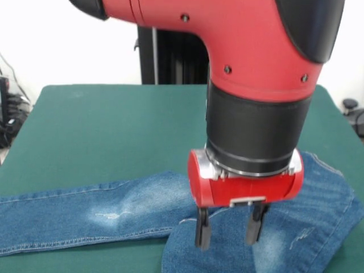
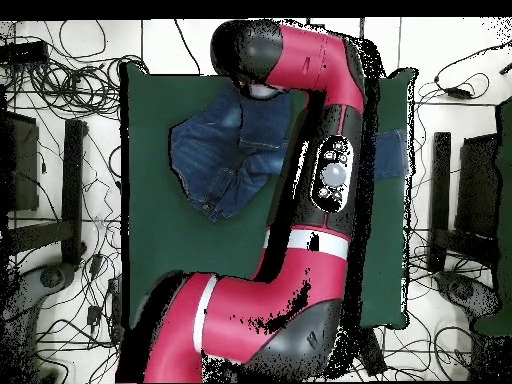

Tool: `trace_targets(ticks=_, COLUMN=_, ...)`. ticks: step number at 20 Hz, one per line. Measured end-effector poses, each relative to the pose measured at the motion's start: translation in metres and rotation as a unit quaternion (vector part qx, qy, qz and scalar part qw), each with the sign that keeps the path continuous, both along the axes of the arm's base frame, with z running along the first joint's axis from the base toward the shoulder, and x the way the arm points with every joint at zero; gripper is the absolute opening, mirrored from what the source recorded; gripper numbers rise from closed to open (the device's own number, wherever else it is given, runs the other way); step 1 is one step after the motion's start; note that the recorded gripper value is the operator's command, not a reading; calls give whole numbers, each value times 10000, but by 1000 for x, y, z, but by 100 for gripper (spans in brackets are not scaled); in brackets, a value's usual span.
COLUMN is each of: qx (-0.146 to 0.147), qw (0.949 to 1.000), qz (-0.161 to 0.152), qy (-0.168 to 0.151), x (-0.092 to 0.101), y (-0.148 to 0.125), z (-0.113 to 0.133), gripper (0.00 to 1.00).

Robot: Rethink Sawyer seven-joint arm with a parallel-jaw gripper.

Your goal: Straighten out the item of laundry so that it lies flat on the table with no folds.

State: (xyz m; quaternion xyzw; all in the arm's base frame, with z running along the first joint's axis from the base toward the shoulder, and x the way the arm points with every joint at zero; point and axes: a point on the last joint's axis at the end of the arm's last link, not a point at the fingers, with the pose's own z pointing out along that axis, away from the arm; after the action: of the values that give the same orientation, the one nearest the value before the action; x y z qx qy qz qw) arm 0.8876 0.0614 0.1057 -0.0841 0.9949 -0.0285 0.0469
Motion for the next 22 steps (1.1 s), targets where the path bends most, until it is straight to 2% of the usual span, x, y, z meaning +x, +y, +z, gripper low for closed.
trace_targets(ticks=12, qx=20, qw=9999, qz=-71, qy=138, x=-14, y=5, z=21, gripper=100)
trace_targets(ticks=22, qx=-3, qw=10000, qz=-85, qy=28, x=-13, y=3, z=15, gripper=100)
